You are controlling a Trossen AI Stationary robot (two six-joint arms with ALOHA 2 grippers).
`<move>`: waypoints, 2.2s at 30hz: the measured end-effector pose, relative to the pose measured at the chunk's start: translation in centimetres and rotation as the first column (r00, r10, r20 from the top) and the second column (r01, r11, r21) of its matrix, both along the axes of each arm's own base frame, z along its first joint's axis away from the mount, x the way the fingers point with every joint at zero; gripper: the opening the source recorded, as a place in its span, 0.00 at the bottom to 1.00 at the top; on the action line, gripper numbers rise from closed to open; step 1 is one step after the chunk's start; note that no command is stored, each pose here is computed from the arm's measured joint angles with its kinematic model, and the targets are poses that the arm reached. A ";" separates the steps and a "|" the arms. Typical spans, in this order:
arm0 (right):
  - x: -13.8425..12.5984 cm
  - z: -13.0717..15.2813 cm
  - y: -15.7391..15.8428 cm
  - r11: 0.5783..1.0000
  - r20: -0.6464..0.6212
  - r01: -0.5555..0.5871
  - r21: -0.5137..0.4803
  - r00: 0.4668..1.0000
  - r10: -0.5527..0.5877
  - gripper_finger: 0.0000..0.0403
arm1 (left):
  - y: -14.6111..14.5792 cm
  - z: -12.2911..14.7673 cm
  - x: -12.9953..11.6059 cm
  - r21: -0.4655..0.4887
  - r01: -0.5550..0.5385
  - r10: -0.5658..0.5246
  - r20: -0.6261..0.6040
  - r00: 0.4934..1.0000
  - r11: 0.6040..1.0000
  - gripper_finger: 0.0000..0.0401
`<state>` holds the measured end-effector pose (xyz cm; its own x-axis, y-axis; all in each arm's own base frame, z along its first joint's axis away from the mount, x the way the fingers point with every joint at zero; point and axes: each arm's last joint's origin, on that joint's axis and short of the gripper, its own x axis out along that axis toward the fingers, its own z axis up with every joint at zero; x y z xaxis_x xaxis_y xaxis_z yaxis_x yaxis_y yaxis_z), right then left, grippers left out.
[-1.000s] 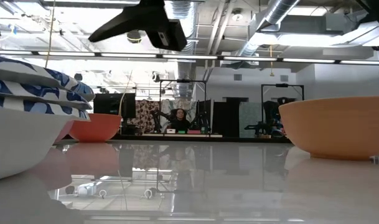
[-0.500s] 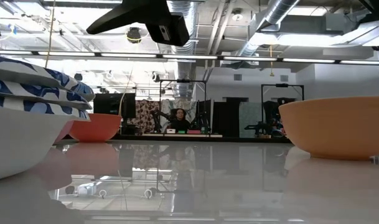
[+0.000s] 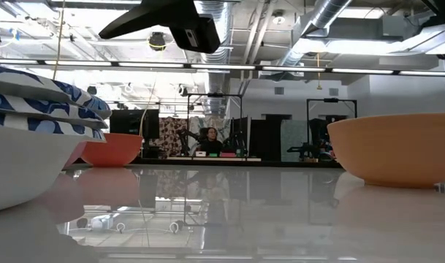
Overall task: Nest bowls inside each other
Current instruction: Stack the green bowl on top of the striped bowl
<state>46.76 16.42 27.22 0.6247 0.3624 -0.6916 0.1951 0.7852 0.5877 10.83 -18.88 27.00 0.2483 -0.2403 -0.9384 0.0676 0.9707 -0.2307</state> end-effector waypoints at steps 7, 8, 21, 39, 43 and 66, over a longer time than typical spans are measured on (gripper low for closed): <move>-0.1 0.0 0.3 1.000 0.004 -0.001 -0.004 1.000 0.001 0.55 | 1.0 -3.4 0.3 0.025 -0.061 0.063 -0.079 0.995 0.998 0.65; -0.1 0.0 0.3 1.000 0.004 -0.001 -0.004 1.000 0.001 0.55 | 1.1 -4.0 0.3 0.030 -0.063 0.065 -0.088 0.994 0.998 0.65; -0.3 0.0 0.8 1.000 0.004 -0.013 -0.006 1.000 0.013 0.55 | 1.4 -7.4 -0.3 -0.036 -0.076 0.069 -0.178 0.982 0.996 0.53; -0.2 0.0 0.7 1.000 0.008 -0.015 -0.014 1.000 0.015 0.55 | 1.5 -7.5 -0.3 -0.026 -0.195 0.186 -0.199 0.962 0.980 0.00; -0.2 0.0 0.7 1.000 0.012 -0.003 -0.024 1.000 0.004 0.55 | 1.6 -7.5 -0.1 -0.016 -0.307 0.300 -0.171 0.938 0.952 0.00; 0.6 0.5 0.0 0.986 0.130 0.144 -0.086 0.983 -0.132 0.55 | 4.4 -0.5 -0.8 0.097 -0.717 0.717 0.047 0.696 0.690 0.00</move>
<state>47.39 16.44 27.76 0.7472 0.2032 -0.6328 0.2360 0.8090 0.5384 10.06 -14.50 26.53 0.3100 0.1068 -0.9447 -0.6580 0.7414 -0.1321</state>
